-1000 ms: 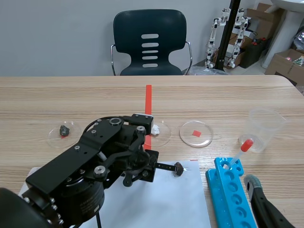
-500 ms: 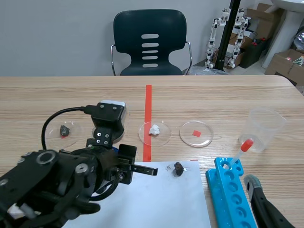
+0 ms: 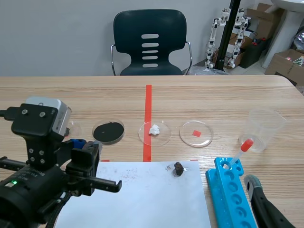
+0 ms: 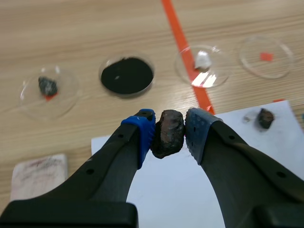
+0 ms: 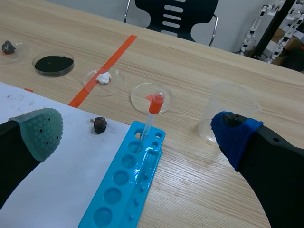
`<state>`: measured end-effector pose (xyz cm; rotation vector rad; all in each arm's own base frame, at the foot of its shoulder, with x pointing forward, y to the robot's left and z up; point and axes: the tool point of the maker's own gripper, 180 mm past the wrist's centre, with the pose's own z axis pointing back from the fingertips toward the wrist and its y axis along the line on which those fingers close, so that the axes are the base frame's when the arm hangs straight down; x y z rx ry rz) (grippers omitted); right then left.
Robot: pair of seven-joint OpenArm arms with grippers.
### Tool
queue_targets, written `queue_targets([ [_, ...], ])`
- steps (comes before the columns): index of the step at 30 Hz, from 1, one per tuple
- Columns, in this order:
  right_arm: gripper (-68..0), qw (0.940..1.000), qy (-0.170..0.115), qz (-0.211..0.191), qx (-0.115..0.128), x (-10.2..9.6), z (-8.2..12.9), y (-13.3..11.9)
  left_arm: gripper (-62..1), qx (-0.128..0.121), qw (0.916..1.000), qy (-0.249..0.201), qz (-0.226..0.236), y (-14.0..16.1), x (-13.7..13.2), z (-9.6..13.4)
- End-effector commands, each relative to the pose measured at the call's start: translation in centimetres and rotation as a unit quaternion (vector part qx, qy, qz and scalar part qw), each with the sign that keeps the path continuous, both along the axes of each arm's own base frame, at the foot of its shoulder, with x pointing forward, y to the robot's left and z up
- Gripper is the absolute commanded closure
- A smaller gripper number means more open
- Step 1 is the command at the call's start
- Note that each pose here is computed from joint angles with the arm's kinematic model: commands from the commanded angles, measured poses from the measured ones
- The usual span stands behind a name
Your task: Pick up the middle mineral with the left hand
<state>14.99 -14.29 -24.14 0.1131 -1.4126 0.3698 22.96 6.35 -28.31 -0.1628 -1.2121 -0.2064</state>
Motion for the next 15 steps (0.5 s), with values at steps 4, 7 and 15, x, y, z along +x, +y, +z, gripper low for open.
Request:
queue_targets([
  [4,-67.9,0.9998,-0.018,-0.002,0.004,0.4,0.9,-0.1,-11.3,0.021,0.9968,-0.054,-0.055,-0.7,-2.3,2.0],
  [7,-67.9,0.9998,-0.018,-0.002,0.004,0.4,0.9,-0.1,-11.3,0.048,0.9908,-0.087,-0.091,-1.2,-4.3,2.5],
  [15,-67.9,0.9998,-0.018,-0.002,0.004,0.4,0.9,-0.1,-11.3,0.085,0.9736,-0.145,-0.155,-3.0,-7.7,3.7],
])
